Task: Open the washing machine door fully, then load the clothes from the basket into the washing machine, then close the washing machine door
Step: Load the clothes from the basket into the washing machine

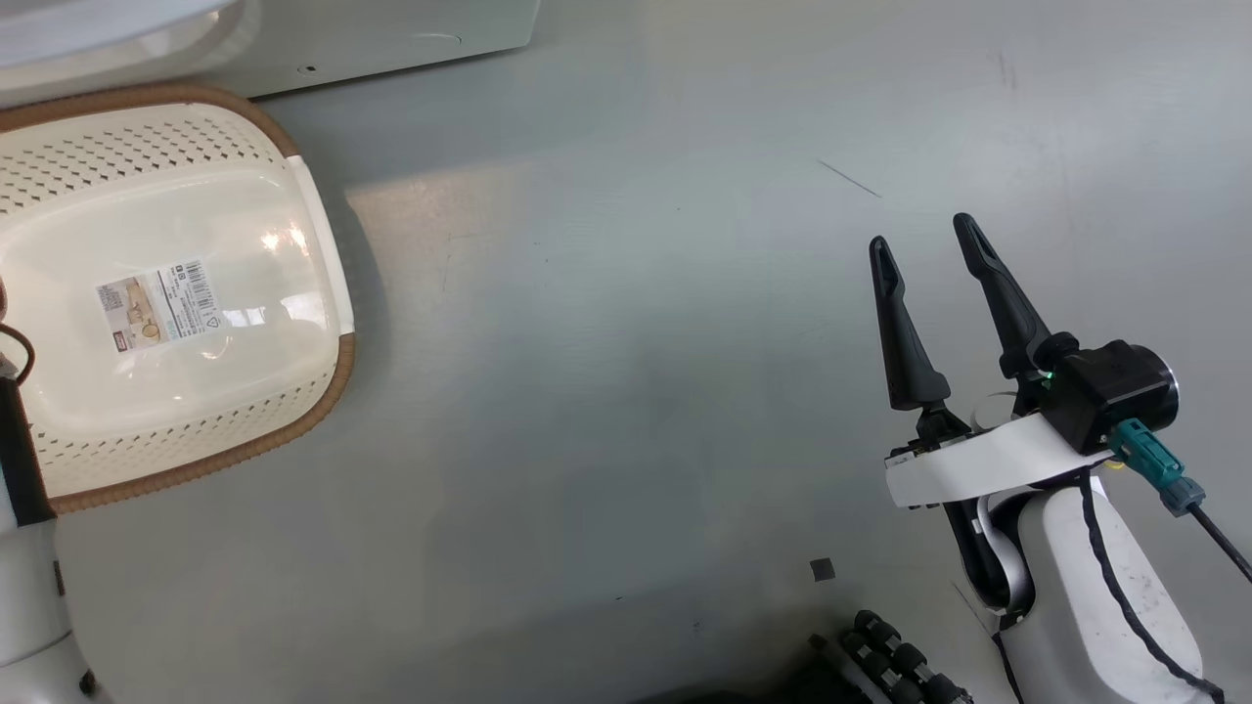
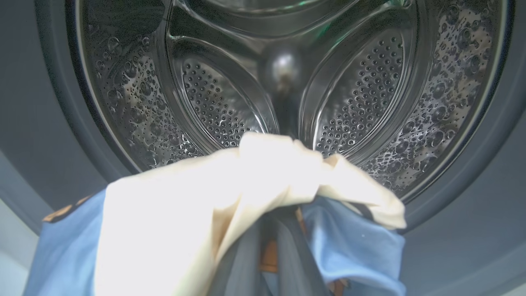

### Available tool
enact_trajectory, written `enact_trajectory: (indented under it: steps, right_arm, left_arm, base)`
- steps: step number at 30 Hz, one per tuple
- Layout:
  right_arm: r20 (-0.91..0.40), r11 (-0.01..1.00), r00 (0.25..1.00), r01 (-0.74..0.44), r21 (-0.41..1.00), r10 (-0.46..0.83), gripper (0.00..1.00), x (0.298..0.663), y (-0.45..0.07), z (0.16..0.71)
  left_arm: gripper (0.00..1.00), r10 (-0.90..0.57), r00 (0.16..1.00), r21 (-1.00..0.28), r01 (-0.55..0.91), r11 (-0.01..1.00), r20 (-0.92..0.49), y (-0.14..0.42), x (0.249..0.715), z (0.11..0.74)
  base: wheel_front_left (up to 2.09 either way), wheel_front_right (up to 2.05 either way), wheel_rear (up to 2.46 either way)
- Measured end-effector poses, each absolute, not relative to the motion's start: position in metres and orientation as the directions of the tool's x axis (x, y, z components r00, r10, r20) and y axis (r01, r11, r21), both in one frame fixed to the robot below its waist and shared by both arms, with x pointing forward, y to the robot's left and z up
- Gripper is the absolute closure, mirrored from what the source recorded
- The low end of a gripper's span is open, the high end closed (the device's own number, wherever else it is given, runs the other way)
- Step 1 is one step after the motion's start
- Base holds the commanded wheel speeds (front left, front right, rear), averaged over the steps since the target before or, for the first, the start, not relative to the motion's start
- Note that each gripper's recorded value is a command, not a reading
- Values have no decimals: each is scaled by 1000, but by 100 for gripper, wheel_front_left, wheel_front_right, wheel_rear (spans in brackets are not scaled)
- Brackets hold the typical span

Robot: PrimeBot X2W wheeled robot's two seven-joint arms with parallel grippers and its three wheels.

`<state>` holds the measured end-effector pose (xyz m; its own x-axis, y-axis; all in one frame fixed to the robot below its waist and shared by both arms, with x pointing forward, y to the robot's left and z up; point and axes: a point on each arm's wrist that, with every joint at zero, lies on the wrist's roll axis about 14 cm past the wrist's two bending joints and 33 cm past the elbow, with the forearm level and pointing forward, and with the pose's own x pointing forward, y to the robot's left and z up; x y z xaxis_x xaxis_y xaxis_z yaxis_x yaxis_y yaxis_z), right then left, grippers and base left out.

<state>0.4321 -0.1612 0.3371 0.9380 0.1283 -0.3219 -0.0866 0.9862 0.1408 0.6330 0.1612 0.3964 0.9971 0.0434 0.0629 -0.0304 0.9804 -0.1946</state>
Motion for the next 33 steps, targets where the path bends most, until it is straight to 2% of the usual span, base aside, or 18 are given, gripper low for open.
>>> enact_trajectory:
  steps: [8, 21, 33]
  right_arm:
    - [-324, 989, 941, -62, 133, 102, 0, 423, -169, 345]
    - [-363, 993, 931, 0, 119, 44, 0, 394, -183, 348]
    - [-413, 993, 911, 48, 105, 0, 0, 374, -192, 341]
  left_arm:
    - [100, -3, 994, -218, 26, 976, 108, 140, 660, 428]
    - [100, -32, 993, -180, 53, 982, 116, 134, 702, 451]
    - [100, -100, 992, -126, 109, 986, 71, 123, 736, 445]
  base:
    - [0, 0, 0]
    - [0, 0, 0]
    - [0, 0, 0]
